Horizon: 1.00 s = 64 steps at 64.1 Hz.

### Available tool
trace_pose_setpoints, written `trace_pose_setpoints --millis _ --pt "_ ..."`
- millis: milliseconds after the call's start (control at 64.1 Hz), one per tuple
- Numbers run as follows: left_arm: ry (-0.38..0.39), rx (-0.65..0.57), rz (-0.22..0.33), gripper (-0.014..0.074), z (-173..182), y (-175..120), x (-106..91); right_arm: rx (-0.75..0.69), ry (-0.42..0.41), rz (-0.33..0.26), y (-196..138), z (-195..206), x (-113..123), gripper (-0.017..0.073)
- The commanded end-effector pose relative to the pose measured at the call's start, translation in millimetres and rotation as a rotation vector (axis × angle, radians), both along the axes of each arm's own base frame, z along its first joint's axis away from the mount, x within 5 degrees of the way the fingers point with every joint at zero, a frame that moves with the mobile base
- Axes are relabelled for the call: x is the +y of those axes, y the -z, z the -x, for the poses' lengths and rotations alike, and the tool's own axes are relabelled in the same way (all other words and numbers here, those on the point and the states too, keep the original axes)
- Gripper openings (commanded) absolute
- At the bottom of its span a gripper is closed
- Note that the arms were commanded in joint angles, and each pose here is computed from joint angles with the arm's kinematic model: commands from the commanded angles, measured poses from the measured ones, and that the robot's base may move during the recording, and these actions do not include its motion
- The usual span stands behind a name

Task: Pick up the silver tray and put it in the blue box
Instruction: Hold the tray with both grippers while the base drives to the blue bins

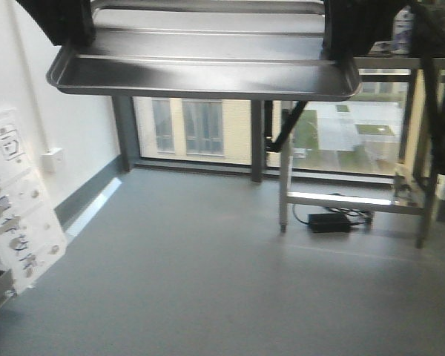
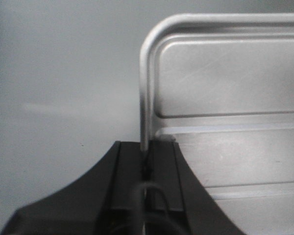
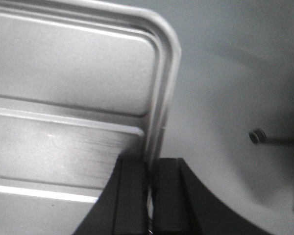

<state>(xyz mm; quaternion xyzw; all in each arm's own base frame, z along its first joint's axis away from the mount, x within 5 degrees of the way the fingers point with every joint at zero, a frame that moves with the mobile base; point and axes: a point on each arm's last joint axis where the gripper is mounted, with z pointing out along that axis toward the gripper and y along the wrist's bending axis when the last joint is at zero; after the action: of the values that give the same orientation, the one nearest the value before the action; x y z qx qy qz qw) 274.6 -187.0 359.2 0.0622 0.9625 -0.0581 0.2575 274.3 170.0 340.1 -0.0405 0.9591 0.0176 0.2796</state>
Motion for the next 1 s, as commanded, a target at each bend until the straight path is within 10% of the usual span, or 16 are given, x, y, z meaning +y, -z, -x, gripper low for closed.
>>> trace_pose_setpoints --millis 0,983 --pt "0.028 -0.099 0.070 -0.0097 5.8 -25.3 -0.7 -0.123 -0.050 -0.044 -27.1 2.9 -0.3 0.0056" --pt "0.028 -0.098 0.072 -0.0097 5.9 -25.2 -0.8 -0.123 -0.050 -0.044 -27.1 2.9 -0.3 0.0056"
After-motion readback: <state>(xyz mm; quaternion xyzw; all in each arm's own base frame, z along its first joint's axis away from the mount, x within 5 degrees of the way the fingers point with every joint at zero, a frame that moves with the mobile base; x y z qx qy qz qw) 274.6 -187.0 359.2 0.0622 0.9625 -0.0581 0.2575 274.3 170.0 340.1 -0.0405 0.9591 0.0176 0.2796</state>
